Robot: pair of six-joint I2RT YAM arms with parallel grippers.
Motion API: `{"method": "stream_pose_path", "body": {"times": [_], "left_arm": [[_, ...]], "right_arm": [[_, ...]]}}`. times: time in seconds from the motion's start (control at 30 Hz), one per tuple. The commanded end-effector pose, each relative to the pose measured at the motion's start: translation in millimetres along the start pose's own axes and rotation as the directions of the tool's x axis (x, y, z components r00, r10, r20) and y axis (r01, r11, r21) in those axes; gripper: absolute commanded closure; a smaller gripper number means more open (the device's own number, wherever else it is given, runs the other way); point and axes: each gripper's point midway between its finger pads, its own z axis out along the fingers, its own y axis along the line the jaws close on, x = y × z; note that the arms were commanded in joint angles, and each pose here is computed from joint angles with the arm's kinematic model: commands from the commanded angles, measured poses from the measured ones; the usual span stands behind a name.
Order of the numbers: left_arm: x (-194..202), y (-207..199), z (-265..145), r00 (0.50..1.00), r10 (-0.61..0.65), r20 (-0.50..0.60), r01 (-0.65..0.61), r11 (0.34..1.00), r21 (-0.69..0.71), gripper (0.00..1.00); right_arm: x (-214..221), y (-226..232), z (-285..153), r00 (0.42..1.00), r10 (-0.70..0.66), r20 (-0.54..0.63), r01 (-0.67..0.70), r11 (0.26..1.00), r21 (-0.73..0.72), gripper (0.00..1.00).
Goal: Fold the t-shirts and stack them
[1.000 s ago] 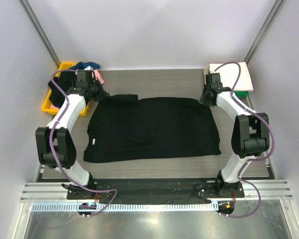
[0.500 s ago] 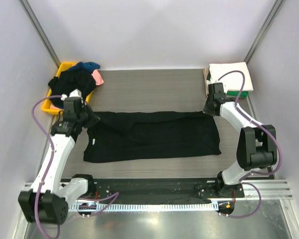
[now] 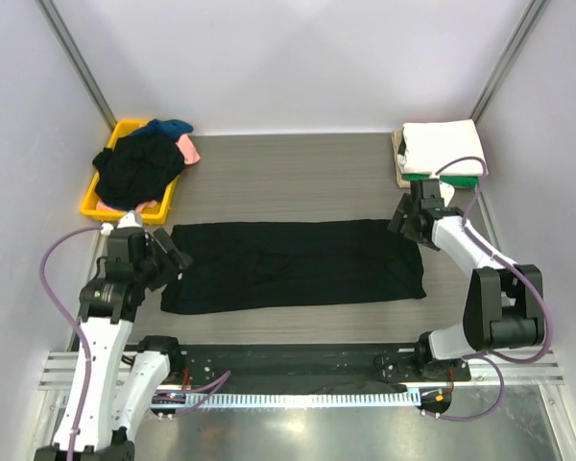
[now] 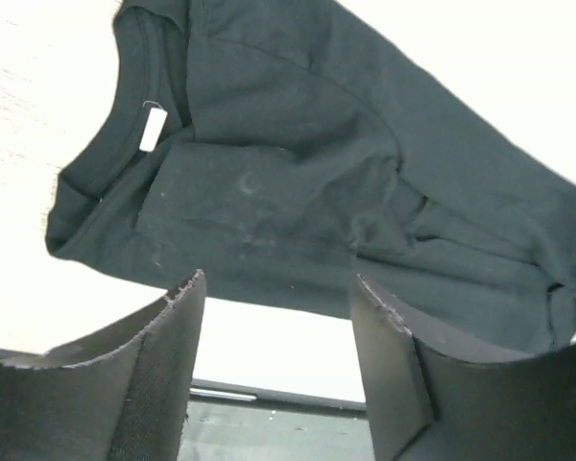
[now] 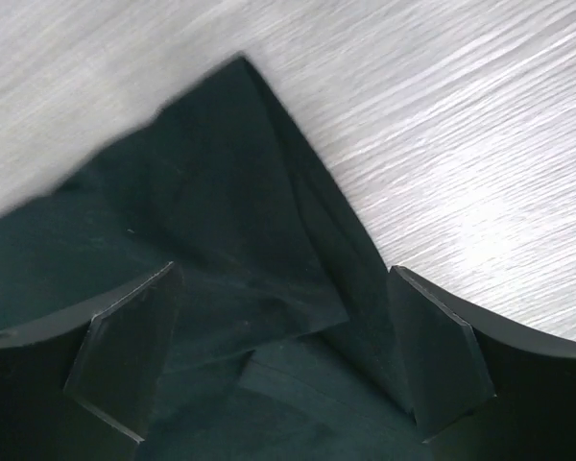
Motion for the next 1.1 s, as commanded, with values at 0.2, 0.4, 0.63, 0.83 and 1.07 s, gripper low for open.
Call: {"method": "stream_pose_path", "body": {"times": [0.2,0.4,0.63,0.83,1.07], "left_arm": [[9,-6,41,0.996,-0.068,-0.049,0.069,0.998,0.013,0.39],[33,6,116,0.988,-0.105,-0.115,0.09,0.988,-0.124,0.39],[60,8,184,0.971,-0.116,-0.209,0.072,0.976,-0.208,0.43],[62,-8,221,0.97,-0.105,-0.217,0.052,0.971,-0.235,0.44],[48,-76,316,0.956,-0.042,-0.291,-0.025,0.975,-0.221,0.45]], "right_arm": [[-37,85,-37,0.995,0.007,0.1,0.026,0.948,-0.317,0.09],[16,95,3,0.996,-0.088,-0.028,0.076,0.95,-0.303,0.12],[86,69,24,0.98,-0.134,-0.145,0.107,0.978,-0.179,0.16],[157,64,-4,0.953,-0.161,-0.256,0.105,0.97,-0.219,0.17],[262,105,-102,0.926,-0.277,-0.258,0.148,0.892,-0.426,0.17]]}}
